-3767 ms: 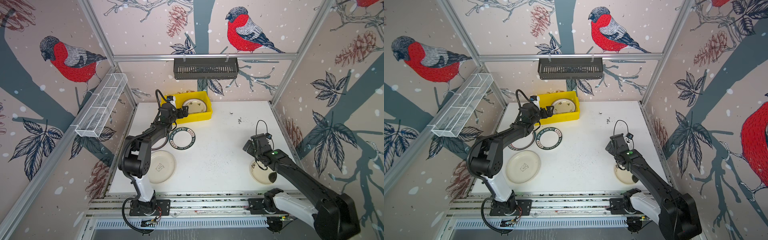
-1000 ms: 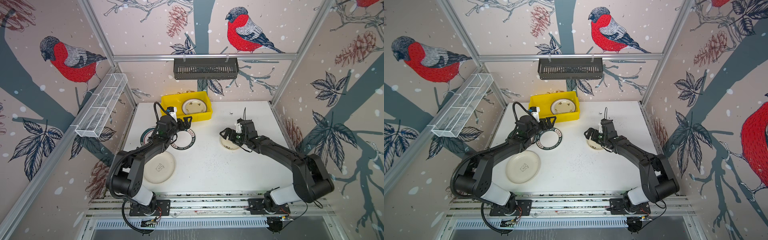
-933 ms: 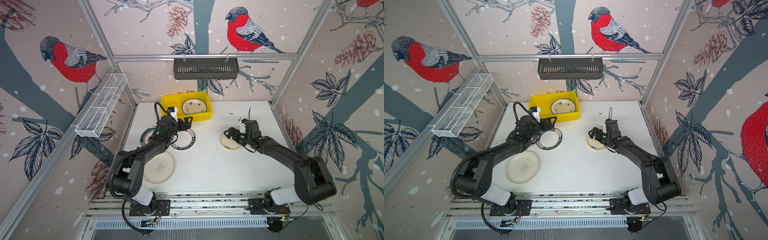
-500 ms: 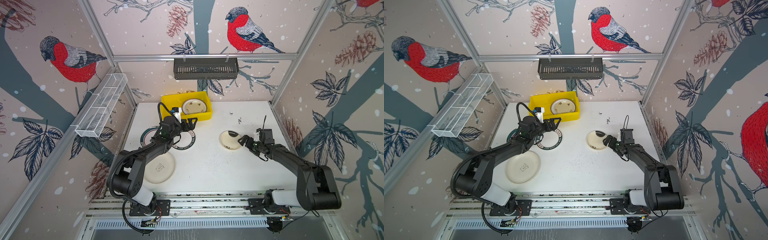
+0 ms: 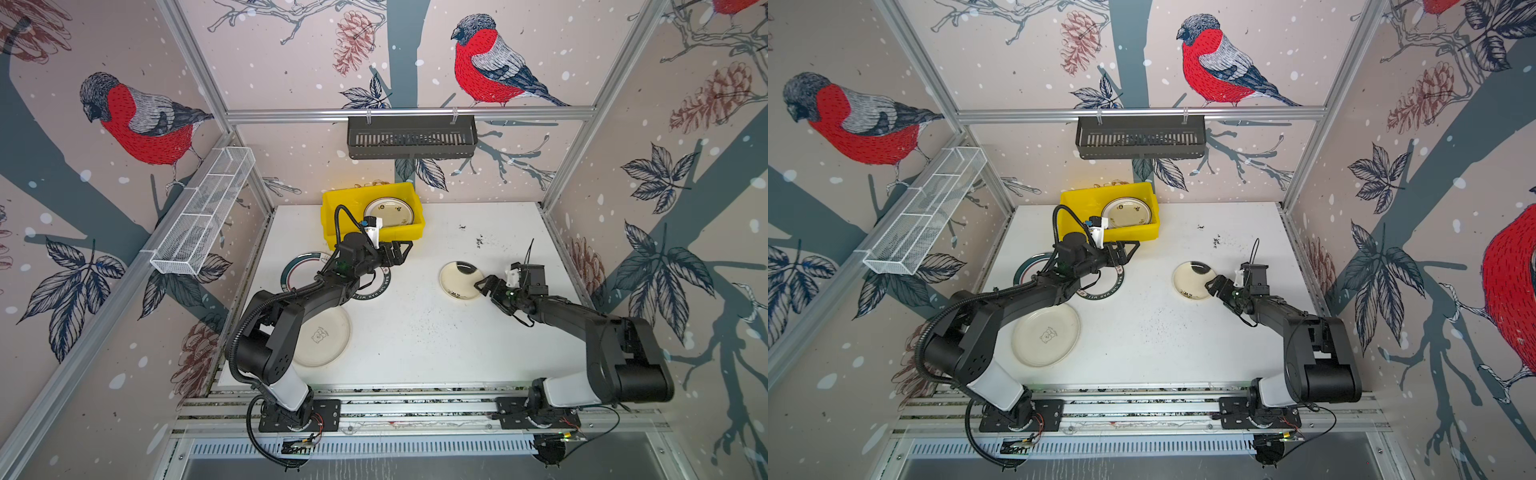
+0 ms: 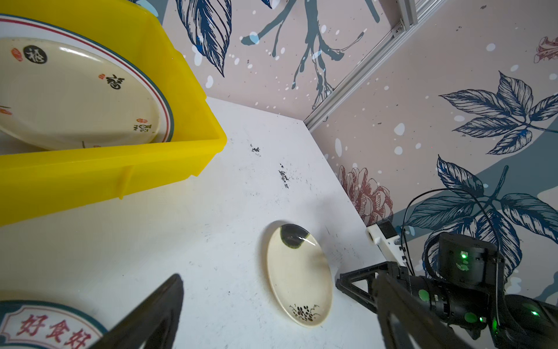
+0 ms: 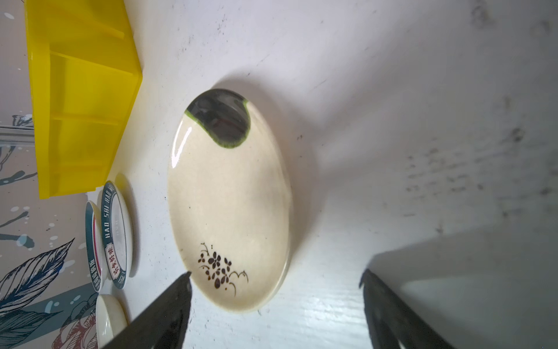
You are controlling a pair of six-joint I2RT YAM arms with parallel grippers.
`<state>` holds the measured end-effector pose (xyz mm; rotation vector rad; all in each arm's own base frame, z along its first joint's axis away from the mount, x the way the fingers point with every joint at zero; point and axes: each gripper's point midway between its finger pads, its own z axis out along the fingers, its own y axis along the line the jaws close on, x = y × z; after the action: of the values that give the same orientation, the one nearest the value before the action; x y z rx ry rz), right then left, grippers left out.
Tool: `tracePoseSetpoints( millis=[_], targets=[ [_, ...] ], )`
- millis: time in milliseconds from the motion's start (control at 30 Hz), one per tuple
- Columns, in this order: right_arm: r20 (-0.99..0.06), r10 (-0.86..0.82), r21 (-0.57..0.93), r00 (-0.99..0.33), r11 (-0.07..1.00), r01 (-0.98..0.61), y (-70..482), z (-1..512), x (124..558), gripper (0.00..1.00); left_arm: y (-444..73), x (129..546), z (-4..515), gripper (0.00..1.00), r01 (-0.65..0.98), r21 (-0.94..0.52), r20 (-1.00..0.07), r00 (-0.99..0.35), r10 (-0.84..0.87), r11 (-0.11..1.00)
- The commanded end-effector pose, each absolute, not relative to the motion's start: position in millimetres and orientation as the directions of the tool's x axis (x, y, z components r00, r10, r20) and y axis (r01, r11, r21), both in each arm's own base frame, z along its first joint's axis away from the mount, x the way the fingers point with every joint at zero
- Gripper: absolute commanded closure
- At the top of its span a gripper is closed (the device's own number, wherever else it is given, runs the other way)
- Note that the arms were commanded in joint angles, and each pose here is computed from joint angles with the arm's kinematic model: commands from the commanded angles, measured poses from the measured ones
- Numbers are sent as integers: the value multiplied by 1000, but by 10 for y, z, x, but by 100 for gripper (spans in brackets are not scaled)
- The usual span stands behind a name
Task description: Place the plates into the plastic bin on the countertop
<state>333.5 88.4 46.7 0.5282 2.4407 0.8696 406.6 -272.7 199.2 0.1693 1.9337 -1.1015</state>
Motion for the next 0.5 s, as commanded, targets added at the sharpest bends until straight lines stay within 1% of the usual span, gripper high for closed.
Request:
tracePoseSetpoints(
  millis=[0, 267, 333, 467],
  targets=[
    [-326, 518, 711, -791, 685, 156, 946, 547, 3447, 15, -2810, 4060, 2061, 3, 518, -635, -747, -602, -283, 573],
    [-307, 531, 728, -790, 666, 165, 964, 461, 3508, 25, -2892, 4049, 1987, 3, 516, -639, -738, -621, -264, 571],
    [-297, 532, 737, -793, 656, 165, 985, 434, 3511, 33, -2907, 4054, 1973, 3, 515, -640, -735, -625, -261, 571],
    [-281, 541, 745, -793, 644, 175, 994, 385, 3532, 40, -2932, 4069, 1931, 3, 510, -644, -729, -636, -253, 570]
  ],
)
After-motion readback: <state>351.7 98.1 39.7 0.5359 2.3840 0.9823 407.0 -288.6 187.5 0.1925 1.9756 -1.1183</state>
